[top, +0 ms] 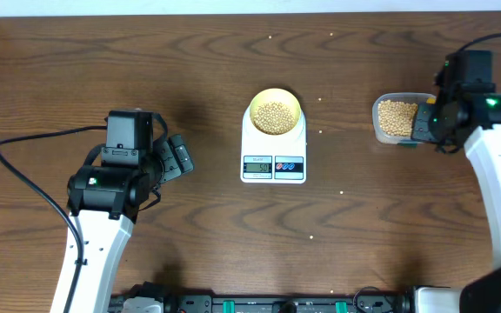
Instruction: Scoop item into bowl and weigh 50g on scale
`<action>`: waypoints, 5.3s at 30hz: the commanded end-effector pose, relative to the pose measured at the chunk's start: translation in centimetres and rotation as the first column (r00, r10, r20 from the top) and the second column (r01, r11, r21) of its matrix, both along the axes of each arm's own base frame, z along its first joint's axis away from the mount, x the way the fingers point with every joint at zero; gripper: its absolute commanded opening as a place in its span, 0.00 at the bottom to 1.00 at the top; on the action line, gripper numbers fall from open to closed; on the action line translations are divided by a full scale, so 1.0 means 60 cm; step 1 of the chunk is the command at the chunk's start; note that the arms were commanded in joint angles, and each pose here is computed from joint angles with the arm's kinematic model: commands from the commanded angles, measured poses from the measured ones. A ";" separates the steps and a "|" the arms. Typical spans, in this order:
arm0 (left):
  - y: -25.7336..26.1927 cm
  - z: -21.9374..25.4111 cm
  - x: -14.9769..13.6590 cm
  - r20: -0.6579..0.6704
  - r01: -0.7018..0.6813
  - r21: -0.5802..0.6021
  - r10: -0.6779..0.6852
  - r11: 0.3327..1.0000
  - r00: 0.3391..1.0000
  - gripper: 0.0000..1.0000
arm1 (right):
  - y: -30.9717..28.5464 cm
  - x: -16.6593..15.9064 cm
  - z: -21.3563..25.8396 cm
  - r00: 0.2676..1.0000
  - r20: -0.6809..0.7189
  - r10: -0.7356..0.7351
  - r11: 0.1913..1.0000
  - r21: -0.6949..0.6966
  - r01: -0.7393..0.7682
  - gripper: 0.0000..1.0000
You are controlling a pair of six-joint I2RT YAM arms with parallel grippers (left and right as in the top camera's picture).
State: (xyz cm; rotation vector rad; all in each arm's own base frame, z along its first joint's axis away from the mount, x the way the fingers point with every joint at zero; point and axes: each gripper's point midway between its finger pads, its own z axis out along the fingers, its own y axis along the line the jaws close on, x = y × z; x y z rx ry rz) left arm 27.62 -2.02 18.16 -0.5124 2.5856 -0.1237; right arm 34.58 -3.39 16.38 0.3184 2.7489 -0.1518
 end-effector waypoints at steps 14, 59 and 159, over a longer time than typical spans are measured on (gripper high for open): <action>0.007 0.006 0.003 0.009 -0.015 0.013 0.015 1.000 1.000 0.96 | 0.017 0.042 -0.019 0.989 0.040 -0.141 0.984 0.120 0.135 0.01; 0.007 0.006 0.003 0.009 -0.016 0.013 0.015 1.000 1.000 0.96 | 0.034 -0.034 -0.054 0.896 -0.207 -0.392 0.830 0.341 0.442 0.99; 0.007 0.006 0.003 0.009 -0.016 0.013 0.016 1.000 1.000 0.96 | 0.046 -0.196 0.129 0.613 0.778 0.134 0.991 -0.100 -0.090 0.99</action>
